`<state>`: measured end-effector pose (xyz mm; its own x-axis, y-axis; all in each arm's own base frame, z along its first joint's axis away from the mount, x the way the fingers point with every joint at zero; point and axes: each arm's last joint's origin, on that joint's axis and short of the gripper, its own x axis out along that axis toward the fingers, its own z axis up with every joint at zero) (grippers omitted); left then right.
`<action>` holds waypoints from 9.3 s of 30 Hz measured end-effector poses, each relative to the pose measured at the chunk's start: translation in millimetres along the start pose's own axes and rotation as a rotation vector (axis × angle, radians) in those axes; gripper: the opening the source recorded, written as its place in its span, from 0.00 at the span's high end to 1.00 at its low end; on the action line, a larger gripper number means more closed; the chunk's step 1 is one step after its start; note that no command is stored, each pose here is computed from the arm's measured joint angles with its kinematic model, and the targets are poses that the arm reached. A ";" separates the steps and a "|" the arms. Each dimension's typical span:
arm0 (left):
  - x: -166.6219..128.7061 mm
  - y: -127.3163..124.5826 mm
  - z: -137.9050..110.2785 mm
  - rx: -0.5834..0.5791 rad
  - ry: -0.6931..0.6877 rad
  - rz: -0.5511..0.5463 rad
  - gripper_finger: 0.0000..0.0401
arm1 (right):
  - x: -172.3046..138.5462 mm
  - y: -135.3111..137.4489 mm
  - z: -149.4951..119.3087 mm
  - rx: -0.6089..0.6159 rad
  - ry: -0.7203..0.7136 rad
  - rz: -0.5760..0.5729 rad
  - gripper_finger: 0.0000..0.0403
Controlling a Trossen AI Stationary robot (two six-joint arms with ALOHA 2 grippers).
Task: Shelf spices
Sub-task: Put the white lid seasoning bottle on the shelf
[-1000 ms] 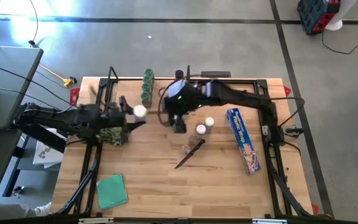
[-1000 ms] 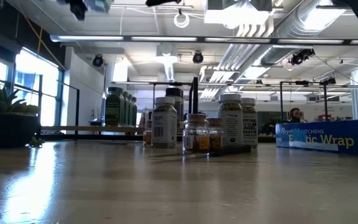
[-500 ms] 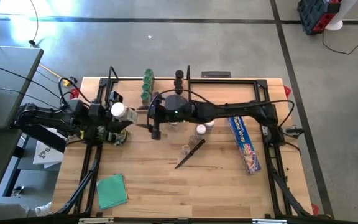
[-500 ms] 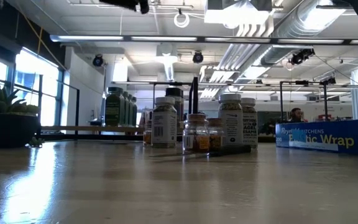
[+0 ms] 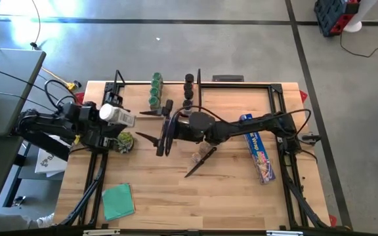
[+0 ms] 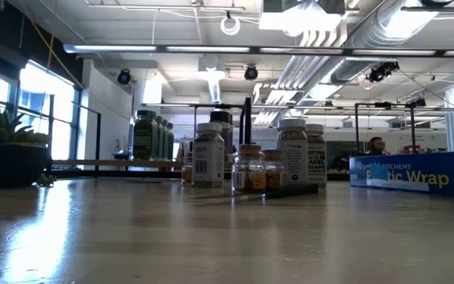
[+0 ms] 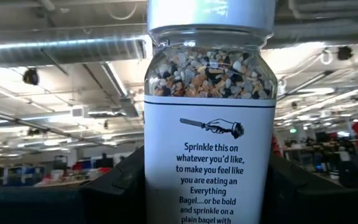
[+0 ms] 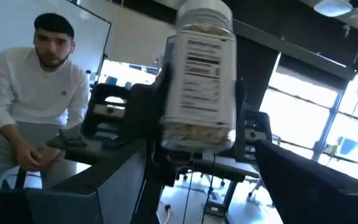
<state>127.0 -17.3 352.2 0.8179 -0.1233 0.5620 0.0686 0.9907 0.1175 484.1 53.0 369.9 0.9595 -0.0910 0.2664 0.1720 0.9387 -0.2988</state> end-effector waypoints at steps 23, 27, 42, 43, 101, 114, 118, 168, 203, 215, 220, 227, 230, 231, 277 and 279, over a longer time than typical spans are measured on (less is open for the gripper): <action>20.2 -3.6 -27.0 -0.018 0.062 -0.018 0.53 | 1.0 -1.5 -4.8 0.107 0.019 0.032 0.55; 18.4 -3.8 -28.9 -0.015 0.102 -0.022 0.53 | 0.8 -0.3 -7.8 0.114 0.053 0.038 0.55; -25.3 0.8 -28.3 -0.133 0.570 0.144 0.24 | -29.7 -6.6 -23.3 0.128 0.603 0.154 0.55; -26.2 0.4 -31.9 -0.146 0.604 0.149 0.24 | -32.1 -6.0 -26.6 0.127 0.642 0.167 0.55; 2.4 -1.0 -66.9 -0.165 0.997 0.094 0.53 | -44.4 -9.6 -47.7 0.300 0.861 0.238 0.55; 15.9 54.3 9.8 0.005 1.567 0.351 0.53 | -67.7 -13.2 -21.6 0.273 0.968 0.179 0.25; 12.4 76.6 11.1 0.019 1.726 0.381 0.53 | -70.9 -5.1 -16.4 0.273 0.970 0.185 0.25; -81.8 195.3 -116.9 -0.256 2.253 0.090 0.53 | -109.4 112.5 10.1 0.235 0.960 0.157 0.24; -85.6 186.6 -113.0 -0.193 2.292 0.146 0.49 | -107.9 110.3 9.2 0.253 0.960 0.143 0.24; -84.8 185.9 -114.1 -0.161 2.323 0.143 0.48 | -107.8 110.2 9.1 0.244 0.959 0.147 0.24; -80.4 183.3 -117.0 -0.100 2.354 0.115 0.48 | -107.8 110.1 9.1 0.237 0.959 0.149 0.24; -78.4 184.1 -119.5 -0.066 2.358 0.145 0.44 | -107.8 110.1 9.1 0.235 0.958 0.149 0.24; -78.3 184.1 -119.6 -0.073 2.354 0.153 0.42 | -107.7 110.0 9.1 0.235 0.958 0.148 0.24; -78.2 184.0 -119.6 -0.078 2.350 0.153 0.41 | -107.8 110.1 9.1 0.234 0.958 0.149 0.24; -65.6 176.8 -126.5 -0.028 2.306 0.094 0.41 | -105.6 106.1 7.1 0.236 0.961 0.137 0.24; -65.7 177.0 -126.3 -0.022 2.312 0.097 0.41 | -105.7 106.2 7.2 0.236 0.961 0.137 0.24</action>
<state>157.5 173.4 232.7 -0.1323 0.1406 -0.9812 -0.0061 0.9898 0.1426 399.4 164.8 316.5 0.7585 -0.1094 -0.6424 0.0973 0.9938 -0.0543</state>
